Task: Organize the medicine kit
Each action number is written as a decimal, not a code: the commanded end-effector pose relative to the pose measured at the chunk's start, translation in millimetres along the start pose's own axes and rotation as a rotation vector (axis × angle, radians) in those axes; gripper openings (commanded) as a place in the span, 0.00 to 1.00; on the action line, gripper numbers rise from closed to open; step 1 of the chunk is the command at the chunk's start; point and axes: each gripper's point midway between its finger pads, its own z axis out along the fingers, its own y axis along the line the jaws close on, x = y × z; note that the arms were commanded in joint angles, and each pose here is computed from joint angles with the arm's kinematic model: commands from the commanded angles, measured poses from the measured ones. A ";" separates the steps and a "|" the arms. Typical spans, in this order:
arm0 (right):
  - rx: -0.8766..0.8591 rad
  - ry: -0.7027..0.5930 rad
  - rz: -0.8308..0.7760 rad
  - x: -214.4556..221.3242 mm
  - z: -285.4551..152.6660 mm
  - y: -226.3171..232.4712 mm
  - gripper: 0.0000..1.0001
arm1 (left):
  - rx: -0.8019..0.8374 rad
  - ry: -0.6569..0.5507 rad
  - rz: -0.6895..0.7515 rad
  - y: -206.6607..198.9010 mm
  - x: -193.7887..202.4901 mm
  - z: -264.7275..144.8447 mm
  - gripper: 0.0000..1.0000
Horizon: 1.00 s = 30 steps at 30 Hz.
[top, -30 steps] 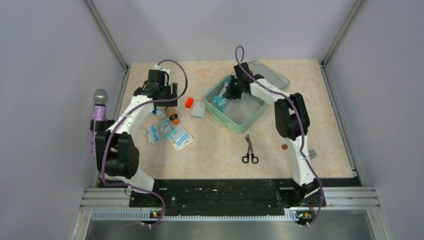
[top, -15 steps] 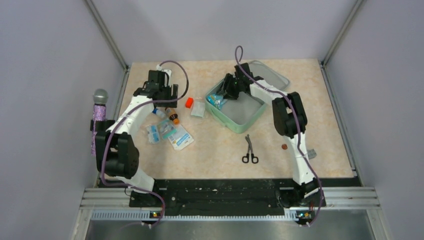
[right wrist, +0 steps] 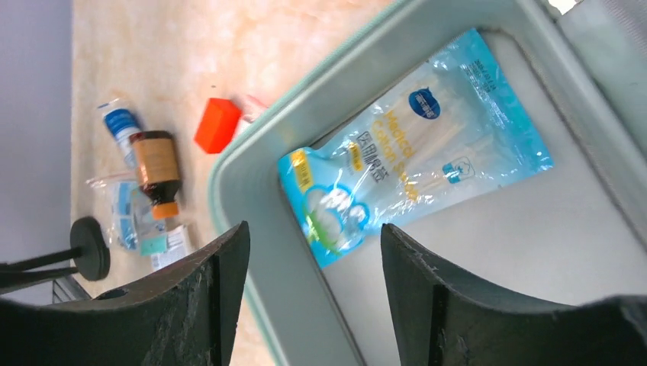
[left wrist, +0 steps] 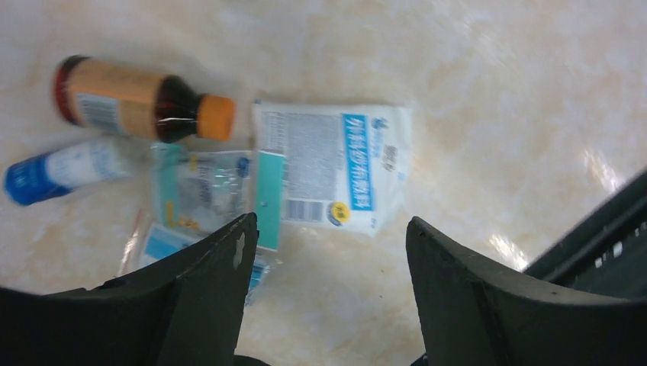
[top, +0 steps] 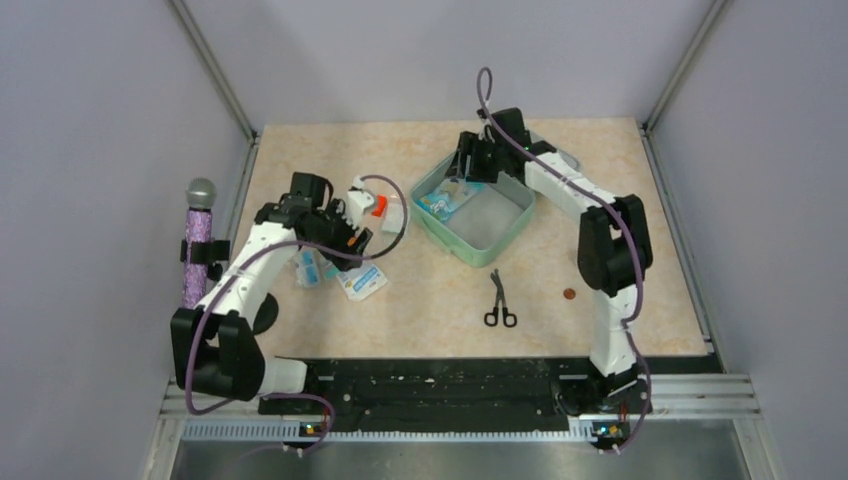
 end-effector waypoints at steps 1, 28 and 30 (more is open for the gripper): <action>-0.035 -0.140 -0.189 -36.9 -65.9 31.3 0.63 | 0.223 -0.019 0.372 -54.7 22.2 2.1 0.76; 0.165 -0.230 -0.221 -47.2 -158.6 -25.4 0.65 | -0.004 0.058 0.632 -31.5 43.6 83.4 0.22; 0.163 -0.236 -0.231 -51.1 -159.2 -23.9 0.65 | 0.005 0.048 0.589 -33.4 35.3 81.2 0.06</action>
